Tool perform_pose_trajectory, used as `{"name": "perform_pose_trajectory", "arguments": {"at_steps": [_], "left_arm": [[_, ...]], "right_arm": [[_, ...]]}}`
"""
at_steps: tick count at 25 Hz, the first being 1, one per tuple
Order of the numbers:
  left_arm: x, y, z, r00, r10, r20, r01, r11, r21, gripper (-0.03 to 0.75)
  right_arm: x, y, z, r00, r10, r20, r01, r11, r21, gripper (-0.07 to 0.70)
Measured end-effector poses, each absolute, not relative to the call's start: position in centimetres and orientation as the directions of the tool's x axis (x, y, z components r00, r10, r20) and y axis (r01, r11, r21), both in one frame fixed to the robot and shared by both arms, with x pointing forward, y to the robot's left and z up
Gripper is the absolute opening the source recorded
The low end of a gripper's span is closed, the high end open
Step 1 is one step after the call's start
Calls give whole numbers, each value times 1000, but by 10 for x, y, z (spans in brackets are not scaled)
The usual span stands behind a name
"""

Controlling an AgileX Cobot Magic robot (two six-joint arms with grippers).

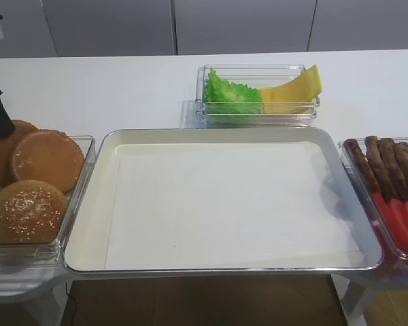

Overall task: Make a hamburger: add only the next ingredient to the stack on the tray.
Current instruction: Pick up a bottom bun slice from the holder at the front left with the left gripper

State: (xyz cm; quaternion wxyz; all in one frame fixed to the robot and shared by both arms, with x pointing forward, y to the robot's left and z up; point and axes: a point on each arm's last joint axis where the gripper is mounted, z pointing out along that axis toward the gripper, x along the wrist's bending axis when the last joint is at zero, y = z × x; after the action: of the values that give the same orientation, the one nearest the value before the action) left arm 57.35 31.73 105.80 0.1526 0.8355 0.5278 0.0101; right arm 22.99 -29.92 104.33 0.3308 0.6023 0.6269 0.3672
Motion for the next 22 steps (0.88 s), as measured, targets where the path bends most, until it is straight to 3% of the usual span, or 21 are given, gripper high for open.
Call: {"name": "perform_pose_trajectory", "arguments": {"at_steps": [7, 14, 22], "left_arm": [[562, 315, 1082, 435, 893, -118, 866, -379, 326, 98], [536, 309, 1121, 440, 896, -58, 824, -377, 423, 95], [510, 305, 1151, 387, 922, -26, 811, -326, 485, 95]], "right_arm": [[230, -299, 1043, -55, 998, 29, 512, 3, 859, 499], [230, -299, 1043, -55, 998, 29, 512, 3, 859, 499], [230, -299, 1043, -55, 998, 29, 512, 3, 859, 499]]}}
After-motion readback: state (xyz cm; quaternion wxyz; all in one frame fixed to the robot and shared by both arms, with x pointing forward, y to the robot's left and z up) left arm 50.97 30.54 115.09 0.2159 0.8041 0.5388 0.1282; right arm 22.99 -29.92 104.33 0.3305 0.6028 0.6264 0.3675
